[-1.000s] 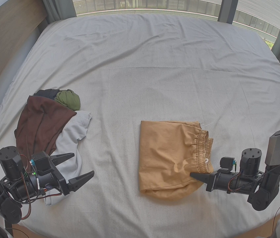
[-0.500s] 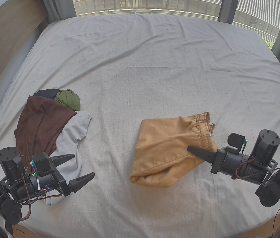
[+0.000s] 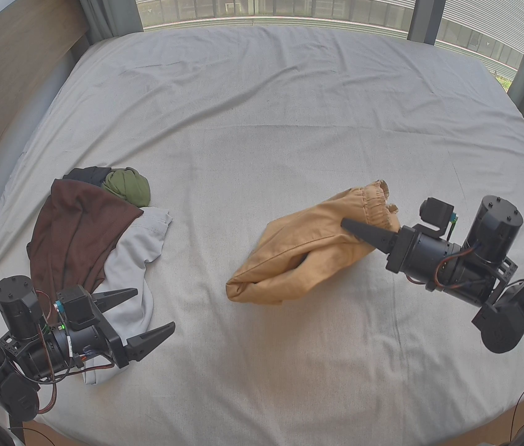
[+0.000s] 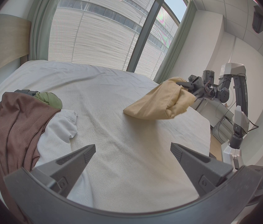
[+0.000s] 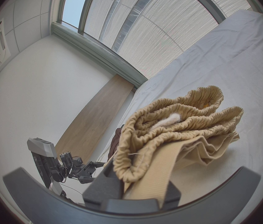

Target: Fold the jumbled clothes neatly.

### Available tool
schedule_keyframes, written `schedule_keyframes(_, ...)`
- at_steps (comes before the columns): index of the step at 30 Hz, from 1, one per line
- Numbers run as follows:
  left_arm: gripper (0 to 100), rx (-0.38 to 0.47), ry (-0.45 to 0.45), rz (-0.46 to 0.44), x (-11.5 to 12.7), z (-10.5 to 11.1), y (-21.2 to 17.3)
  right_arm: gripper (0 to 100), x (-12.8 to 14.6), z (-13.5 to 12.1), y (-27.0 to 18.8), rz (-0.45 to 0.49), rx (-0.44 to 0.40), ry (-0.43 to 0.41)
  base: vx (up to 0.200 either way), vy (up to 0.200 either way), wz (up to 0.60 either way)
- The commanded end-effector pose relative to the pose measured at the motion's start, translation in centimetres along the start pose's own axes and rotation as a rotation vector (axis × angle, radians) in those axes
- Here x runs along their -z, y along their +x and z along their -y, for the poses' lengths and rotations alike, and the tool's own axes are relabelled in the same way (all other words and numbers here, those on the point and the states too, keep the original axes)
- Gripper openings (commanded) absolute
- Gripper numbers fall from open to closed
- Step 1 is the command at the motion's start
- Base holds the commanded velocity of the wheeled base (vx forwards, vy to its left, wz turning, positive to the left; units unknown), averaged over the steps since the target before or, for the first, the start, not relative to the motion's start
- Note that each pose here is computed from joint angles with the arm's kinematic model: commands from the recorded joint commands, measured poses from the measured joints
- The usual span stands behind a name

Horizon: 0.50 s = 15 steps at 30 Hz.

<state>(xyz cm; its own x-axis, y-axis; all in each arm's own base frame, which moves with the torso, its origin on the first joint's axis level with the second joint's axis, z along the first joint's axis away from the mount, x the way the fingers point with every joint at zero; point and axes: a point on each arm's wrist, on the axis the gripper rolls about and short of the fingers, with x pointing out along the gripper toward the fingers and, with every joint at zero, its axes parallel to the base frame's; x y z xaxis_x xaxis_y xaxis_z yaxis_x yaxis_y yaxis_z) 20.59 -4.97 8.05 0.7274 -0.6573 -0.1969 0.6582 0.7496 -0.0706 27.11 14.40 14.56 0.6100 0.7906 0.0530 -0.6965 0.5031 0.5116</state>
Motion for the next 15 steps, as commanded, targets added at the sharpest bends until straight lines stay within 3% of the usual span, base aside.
schedule_keyframes(1, 100, -0.002, 0.000, 0.000, 0.0, 0.0, 0.0, 0, -2.7, -0.8, 1.4, 0.041, -0.026, -0.019, 0.000, 0.000, 0.00)
schedule_keyframes(15, 100, 0.000, -0.003, -0.007, 0.1, 0.0, 0.0, 0, -8.4, -0.9, 4.7, 0.107, -0.035, -0.008, 0.000, 0.000, 0.00)
